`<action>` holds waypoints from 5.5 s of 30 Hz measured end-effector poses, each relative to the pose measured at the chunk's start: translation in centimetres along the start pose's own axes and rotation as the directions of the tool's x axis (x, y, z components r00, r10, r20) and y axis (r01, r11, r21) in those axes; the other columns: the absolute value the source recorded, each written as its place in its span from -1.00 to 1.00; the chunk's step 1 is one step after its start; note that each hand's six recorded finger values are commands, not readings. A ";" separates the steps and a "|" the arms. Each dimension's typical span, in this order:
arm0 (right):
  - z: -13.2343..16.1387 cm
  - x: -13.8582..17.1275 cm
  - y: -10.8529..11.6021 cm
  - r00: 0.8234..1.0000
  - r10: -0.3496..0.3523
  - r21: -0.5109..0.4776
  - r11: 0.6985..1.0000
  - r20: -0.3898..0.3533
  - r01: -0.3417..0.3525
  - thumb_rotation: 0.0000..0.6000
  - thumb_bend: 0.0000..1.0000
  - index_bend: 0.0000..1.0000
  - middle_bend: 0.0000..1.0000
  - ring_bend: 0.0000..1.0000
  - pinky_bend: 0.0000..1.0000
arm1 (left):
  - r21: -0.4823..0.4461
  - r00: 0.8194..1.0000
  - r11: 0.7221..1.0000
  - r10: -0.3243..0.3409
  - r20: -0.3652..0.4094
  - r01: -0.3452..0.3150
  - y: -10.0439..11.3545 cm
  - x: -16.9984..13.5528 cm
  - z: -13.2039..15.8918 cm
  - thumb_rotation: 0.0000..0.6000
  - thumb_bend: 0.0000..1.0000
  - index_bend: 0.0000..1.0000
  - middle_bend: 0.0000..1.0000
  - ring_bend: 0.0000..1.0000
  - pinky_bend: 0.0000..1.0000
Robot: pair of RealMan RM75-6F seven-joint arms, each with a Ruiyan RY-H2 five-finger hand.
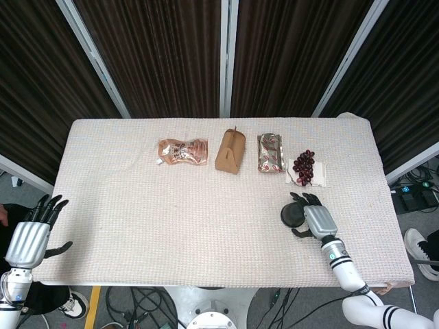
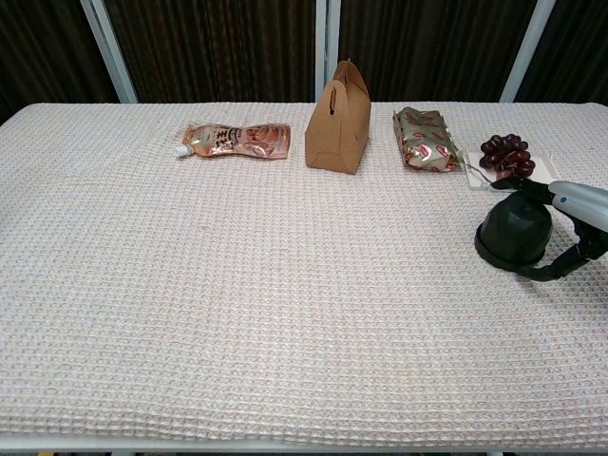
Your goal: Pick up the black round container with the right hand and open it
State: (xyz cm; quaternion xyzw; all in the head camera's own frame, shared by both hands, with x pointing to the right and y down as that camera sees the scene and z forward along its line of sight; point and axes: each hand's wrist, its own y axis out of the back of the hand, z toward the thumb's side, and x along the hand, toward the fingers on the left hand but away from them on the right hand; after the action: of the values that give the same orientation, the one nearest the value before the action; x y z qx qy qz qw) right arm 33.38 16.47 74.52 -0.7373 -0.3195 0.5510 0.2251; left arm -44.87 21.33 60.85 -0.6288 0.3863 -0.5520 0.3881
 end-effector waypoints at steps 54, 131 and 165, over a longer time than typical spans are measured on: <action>1.4 0.2 3.9 0.986 -0.159 -0.023 0.987 -0.055 0.158 1.00 -0.51 -0.21 -0.07 -0.84 -1.00 | 0.002 1.000 1.000 -0.007 -0.008 0.007 0.0 -0.1 -0.2 1.00 -0.95 -0.74 -0.87 -1.00 -0.56; 5.3 -0.1 10.4 0.985 -0.126 0.143 0.979 -0.119 0.143 1.00 -0.44 -0.11 0.02 -0.75 -1.00 | -0.035 0.999 0.999 -0.041 -0.012 0.041 -1.0 0.4 -0.5 1.00 -0.95 -0.74 -0.87 -1.00 -0.56; 12.6 -1.6 5.1 0.957 -0.081 -0.017 0.997 -0.280 0.080 1.00 -0.44 -0.09 0.01 -0.75 -1.00 | -0.020 0.998 0.998 -0.061 -0.013 0.060 -1.3 0.6 -0.2 1.00 -0.95 -0.74 -0.87 -1.00 -0.56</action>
State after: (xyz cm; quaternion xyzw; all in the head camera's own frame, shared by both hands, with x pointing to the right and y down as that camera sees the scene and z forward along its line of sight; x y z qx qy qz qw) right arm 22.16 11.57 68.43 -0.7948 -0.3155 0.4306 0.2885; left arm -44.90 21.28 62.30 -0.6403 0.3753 -0.5638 0.3623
